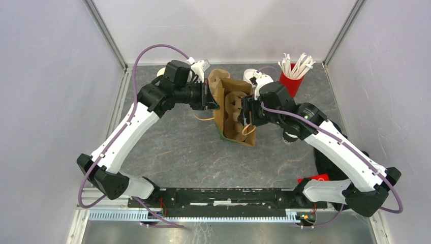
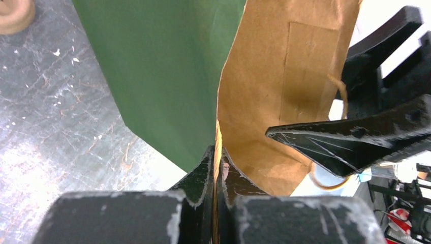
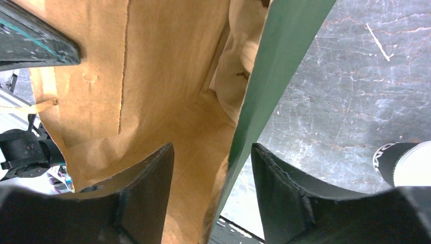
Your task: Pack the takeout coffee
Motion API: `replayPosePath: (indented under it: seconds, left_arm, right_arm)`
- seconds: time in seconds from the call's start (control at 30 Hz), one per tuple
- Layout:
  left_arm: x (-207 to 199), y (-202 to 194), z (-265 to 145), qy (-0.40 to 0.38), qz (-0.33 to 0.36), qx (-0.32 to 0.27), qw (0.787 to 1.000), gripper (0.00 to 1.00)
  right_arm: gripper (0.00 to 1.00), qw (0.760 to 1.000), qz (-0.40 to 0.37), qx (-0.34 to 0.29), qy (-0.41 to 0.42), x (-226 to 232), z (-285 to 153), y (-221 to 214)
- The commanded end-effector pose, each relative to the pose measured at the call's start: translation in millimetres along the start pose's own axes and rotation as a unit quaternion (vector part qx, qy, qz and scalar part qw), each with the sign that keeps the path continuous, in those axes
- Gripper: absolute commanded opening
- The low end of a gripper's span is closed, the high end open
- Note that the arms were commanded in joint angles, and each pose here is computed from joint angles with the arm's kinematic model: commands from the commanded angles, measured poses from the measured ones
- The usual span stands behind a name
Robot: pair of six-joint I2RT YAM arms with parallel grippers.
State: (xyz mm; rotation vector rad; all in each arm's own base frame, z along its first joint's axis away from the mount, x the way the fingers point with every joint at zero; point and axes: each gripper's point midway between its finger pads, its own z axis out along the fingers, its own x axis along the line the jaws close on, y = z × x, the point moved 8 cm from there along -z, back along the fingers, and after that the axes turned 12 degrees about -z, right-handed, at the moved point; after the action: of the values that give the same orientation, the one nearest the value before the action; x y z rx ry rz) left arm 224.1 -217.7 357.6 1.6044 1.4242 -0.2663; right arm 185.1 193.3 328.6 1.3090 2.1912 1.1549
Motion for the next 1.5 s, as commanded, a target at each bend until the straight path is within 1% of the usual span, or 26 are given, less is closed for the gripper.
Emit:
replayPosePath:
  seconds: [0.0,0.13,0.23,0.3,0.4,0.43,0.47,0.5,0.53,0.57,0.6,0.63,0.67,0.73,0.8,0.87,1.0,1.1,1.2,1.23,1.3,1.37,1.4,1.47]
  left_arm:
    - [-10,2,-7,-0.021,-0.001,0.029,0.999,0.02]
    - [-7,-3,-7,0.001,-0.031,0.078,0.996,0.02]
    - [-7,-4,-8,0.012,-0.047,0.103,0.993,0.02]
    - [-8,-4,-10,0.012,-0.047,0.116,0.992,0.02]
    - [-7,-3,-10,0.022,-0.045,0.133,0.99,0.02]
    - [-6,-1,-11,0.037,-0.045,0.138,0.989,0.02]
    - [-3,0,-11,0.064,-0.047,0.14,0.987,0.07]
    - [1,2,-11,0.095,-0.051,0.139,0.984,0.18]
    - [6,4,-12,0.132,-0.056,0.132,0.981,0.32]
    - [9,8,-14,0.166,-0.062,0.12,0.977,0.49]
    - [9,10,-19,0.192,-0.071,0.11,0.973,0.62]
    - [6,14,-25,0.201,-0.069,0.087,0.973,0.72]
    - [2,16,-34,0.206,-0.077,0.061,0.974,0.81]
    - [-1,16,-53,0.223,-0.092,0.014,0.97,0.91]
    - [0,7,-67,0.234,-0.116,-0.009,0.965,0.99]
    - [5,-7,-73,0.239,-0.145,-0.01,0.96,1.0]
    - [8,-28,-70,0.237,-0.174,-0.012,0.956,1.0]
    - [-5,-32,-54,0.224,-0.162,-0.015,0.961,1.0]
    - [-3,-38,-35,0.253,-0.147,-0.013,0.956,0.97]
    - [-1,-39,-29,0.259,-0.143,-0.014,0.955,0.95]
    - [2,-38,-25,0.275,-0.136,-0.028,0.951,0.83]
    - [2,-32,-23,0.278,-0.123,-0.038,0.952,0.76]
    - [3,-29,-22,0.283,-0.113,-0.042,0.951,0.66]
    - [4,-26,-15,0.288,-0.096,-0.034,0.952,0.55]
  right_arm:
    - [0.73,0.999,-0.013,-0.046,-0.004,1,-21,29]
    - [0.85,0.996,-0.054,-0.066,-0.009,-2,-36,46]
    - [0.9,0.994,-0.076,-0.084,0.001,-1,-48,58]
    - [0.97,0.992,-0.083,-0.092,0.002,-1,-52,62]
    - [0.98,0.991,-0.087,-0.095,-0.016,-5,-58,64]
    - [0.98,0.991,-0.087,-0.097,-0.028,-8,-60,64]
    - [0.98,0.991,-0.086,-0.099,-0.037,-11,-63,64]
    - [0.98,0.99,-0.088,-0.101,-0.044,-12,-64,64]
    - [0.98,0.989,-0.09,-0.102,-0.05,-14,-65,62]
    - [0.98,0.989,-0.092,-0.103,-0.057,-16,-65,61]
    - [0.98,0.988,-0.093,-0.101,-0.066,-18,-64,59]
    - [0.98,0.988,-0.093,-0.098,-0.076,-21,-64,58]
    - [0.98,0.988,-0.092,-0.094,-0.086,-23,-64,56]
    - [0.98,0.986,-0.092,-0.092,-0.1,-27,-66,56]
    - [0.98,0.985,-0.089,-0.099,-0.108,-29,-71,56]
    - [0.98,0.984,-0.087,-0.106,-0.112,-31,-72,54]
    - [0.98,0.983,-0.086,-0.103,-0.122,-34,-71,47]
    - [0.98,0.981,-0.086,-0.092,-0.149,-41,-73,41]
    - [0.98,0.976,-0.09,-0.077,-0.181,-48,-75,36]
    - [0.98,0.974,-0.092,-0.07,-0.193,-51,-77,33]
    - [0.98,0.968,-0.099,-0.055,-0.223,-58,-81,29]
    - [0.98,0.961,-0.107,-0.032,-0.254,-65,-83,23]
    - [0.98,0.956,-0.109,-0.014,-0.271,-69,-82,18]
    - [0.98,0.951,-0.113,0.016,-0.288,-76,-75,8]
